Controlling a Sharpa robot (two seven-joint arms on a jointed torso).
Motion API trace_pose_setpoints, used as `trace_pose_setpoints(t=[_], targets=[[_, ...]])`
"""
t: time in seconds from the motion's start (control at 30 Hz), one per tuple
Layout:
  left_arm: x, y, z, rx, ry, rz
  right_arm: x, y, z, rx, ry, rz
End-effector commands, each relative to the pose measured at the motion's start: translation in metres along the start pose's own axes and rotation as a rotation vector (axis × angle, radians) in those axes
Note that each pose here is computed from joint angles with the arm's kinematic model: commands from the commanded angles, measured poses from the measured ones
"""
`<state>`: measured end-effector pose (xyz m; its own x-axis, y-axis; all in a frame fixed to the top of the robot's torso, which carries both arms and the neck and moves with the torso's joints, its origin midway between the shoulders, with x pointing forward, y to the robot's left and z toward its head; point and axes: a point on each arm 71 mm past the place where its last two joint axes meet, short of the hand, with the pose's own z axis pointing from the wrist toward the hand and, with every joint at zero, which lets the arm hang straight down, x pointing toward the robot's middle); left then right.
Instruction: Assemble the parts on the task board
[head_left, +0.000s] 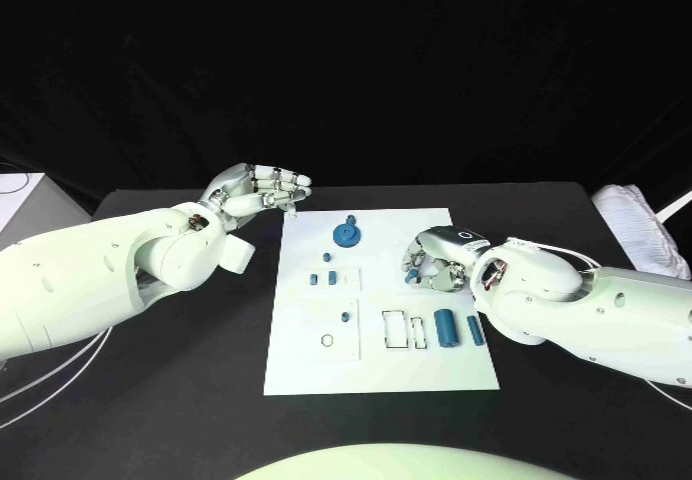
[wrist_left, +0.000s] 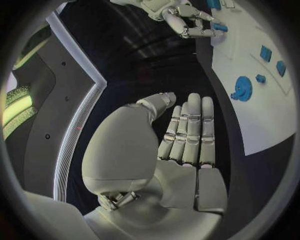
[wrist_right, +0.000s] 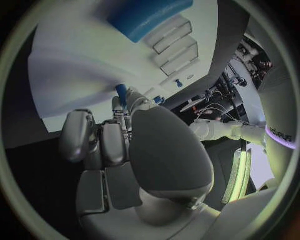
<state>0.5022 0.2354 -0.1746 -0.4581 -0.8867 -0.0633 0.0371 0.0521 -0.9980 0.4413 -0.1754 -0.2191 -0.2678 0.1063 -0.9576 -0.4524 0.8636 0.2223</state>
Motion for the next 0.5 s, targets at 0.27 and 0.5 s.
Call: trace_pose_setpoints(t=[0.27,0.5], targets=[[0.0014,-0.0013,0.0003,0.008,0.009,-0.01,0.0005,0.0039,-0.0009,-0.014,-0.028,-0.061],[0.0013,-0.0013,0.0003,0.008,0.008,-0.01,-0.0024,0.0096,-0.0036,-0.038,-0.072,-0.048]])
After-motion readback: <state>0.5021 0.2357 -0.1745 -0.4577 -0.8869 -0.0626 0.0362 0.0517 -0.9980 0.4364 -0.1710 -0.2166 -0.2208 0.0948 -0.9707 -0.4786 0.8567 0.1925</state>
